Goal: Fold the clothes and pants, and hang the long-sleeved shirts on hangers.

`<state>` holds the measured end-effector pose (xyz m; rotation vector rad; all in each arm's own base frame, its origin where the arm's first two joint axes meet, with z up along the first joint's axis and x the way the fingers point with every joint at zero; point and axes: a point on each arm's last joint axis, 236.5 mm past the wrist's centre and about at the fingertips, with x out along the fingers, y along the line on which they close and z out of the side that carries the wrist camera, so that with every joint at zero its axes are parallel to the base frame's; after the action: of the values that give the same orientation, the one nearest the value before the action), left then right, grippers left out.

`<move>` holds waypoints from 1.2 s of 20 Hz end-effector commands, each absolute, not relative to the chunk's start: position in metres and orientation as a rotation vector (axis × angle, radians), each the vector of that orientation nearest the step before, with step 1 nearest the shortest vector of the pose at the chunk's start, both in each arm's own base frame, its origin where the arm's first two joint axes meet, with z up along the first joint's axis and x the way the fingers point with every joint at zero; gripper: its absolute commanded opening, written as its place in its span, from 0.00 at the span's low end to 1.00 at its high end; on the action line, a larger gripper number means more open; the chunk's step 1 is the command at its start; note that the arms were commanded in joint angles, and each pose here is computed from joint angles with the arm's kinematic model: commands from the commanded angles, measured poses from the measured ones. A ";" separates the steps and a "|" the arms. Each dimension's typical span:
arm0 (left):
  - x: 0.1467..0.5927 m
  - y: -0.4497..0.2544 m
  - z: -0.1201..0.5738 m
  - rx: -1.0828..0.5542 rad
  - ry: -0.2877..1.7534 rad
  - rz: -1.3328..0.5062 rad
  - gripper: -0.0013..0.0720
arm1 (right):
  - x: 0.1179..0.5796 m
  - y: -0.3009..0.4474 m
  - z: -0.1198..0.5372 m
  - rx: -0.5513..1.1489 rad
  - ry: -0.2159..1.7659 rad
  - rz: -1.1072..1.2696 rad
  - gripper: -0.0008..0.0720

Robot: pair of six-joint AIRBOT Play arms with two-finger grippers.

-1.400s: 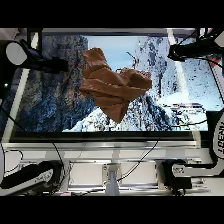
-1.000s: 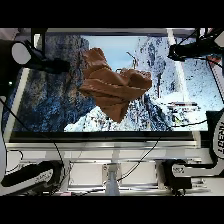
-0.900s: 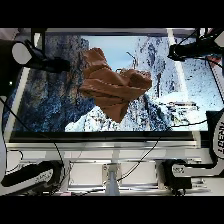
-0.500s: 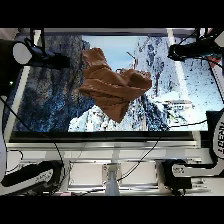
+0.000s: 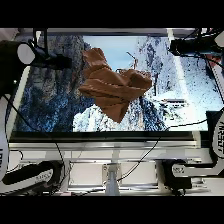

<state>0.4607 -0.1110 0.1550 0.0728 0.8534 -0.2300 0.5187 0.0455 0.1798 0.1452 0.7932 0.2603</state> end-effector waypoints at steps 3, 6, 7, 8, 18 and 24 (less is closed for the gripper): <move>0.463 -0.113 0.134 0.068 0.877 -0.232 0.04 | 0.532 0.071 0.119 0.116 0.911 0.313 0.51; 0.461 -0.113 0.129 0.070 0.890 -0.232 0.04 | 0.548 0.111 0.067 0.040 0.953 0.390 0.83; 0.461 -0.113 0.129 0.070 0.890 -0.232 0.04 | 0.556 0.122 0.054 0.027 0.947 0.392 0.83; 0.461 -0.113 0.129 0.070 0.890 -0.232 0.03 | 0.560 0.131 0.041 0.021 0.953 0.397 0.83; 0.461 -0.113 0.129 0.070 0.890 -0.232 0.04 | 0.605 0.150 -0.035 0.014 0.973 0.401 0.87; 0.459 -0.112 0.118 0.072 0.911 -0.231 0.04 | 0.609 0.156 -0.075 0.017 1.023 0.406 0.93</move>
<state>0.4598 -0.1123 0.1238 0.0708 0.9013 -0.2312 0.6081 0.1524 -0.0570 0.0165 0.9996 0.4020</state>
